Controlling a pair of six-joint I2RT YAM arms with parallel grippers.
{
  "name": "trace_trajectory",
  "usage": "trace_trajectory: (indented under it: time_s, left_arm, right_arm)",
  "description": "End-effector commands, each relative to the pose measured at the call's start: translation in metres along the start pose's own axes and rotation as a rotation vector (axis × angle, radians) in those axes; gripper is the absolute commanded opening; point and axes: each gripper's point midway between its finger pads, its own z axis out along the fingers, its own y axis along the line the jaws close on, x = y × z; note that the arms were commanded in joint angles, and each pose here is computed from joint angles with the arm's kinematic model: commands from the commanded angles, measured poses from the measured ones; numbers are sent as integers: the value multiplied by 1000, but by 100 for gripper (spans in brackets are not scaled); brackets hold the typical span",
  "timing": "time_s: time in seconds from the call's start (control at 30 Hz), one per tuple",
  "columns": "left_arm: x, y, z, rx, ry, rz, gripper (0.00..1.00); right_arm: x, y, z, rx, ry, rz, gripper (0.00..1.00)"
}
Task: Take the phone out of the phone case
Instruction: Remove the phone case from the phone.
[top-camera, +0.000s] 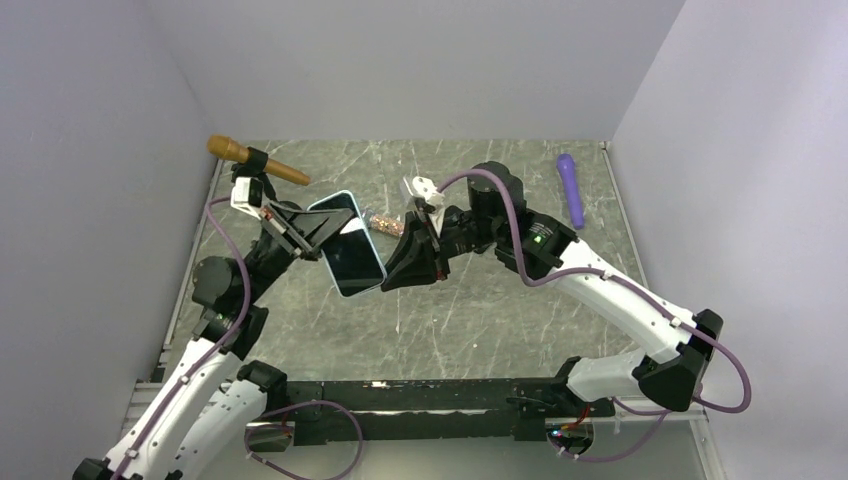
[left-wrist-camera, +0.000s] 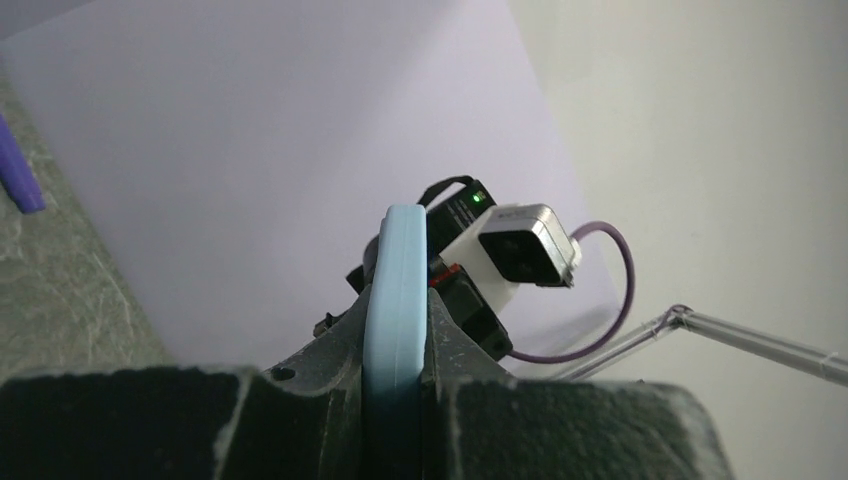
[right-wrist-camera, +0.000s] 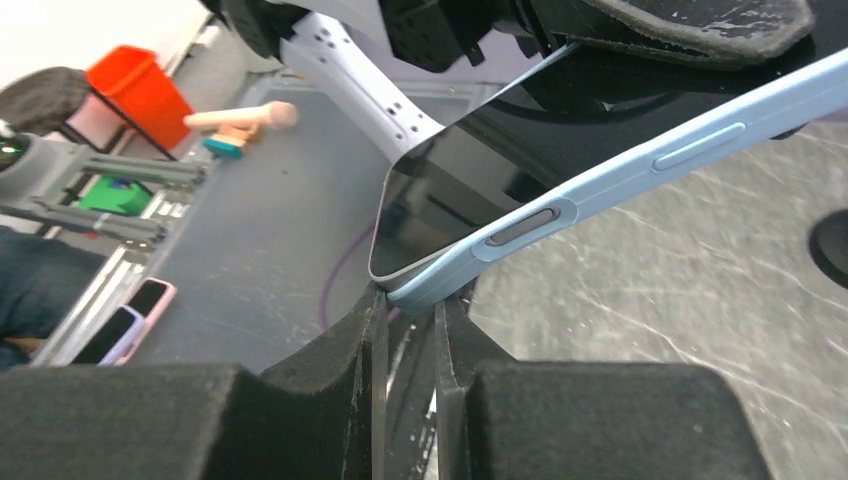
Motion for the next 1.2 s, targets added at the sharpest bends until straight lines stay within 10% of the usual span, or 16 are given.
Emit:
trace_trajectory:
  time_s: [0.0,0.4,0.57,0.8,0.97,1.17]
  left_arm:
    - [33,-34,-3,104,196,-104,0]
    - [30,-11,8,34,193,-96,0]
    - [9,-3,13,0,67,81,0]
    - [-15,3,6,-68,-52,313,0]
    - [-20,12,-1,-96,-94,319,0]
    - [-16,20,-6,-91,-96,266,0]
  right_arm:
    - [16,-124,-16,519,62,-211,0]
    - [6,-138,-24,596,-14,-179,0]
    - [9,-112,-34,547,-148,108,43]
    - [36,-60,-47,526,-258,512,68]
    - [24,-40,-49,469,-344,636,64]
    - [15,-29,-31,296,-390,724,37]
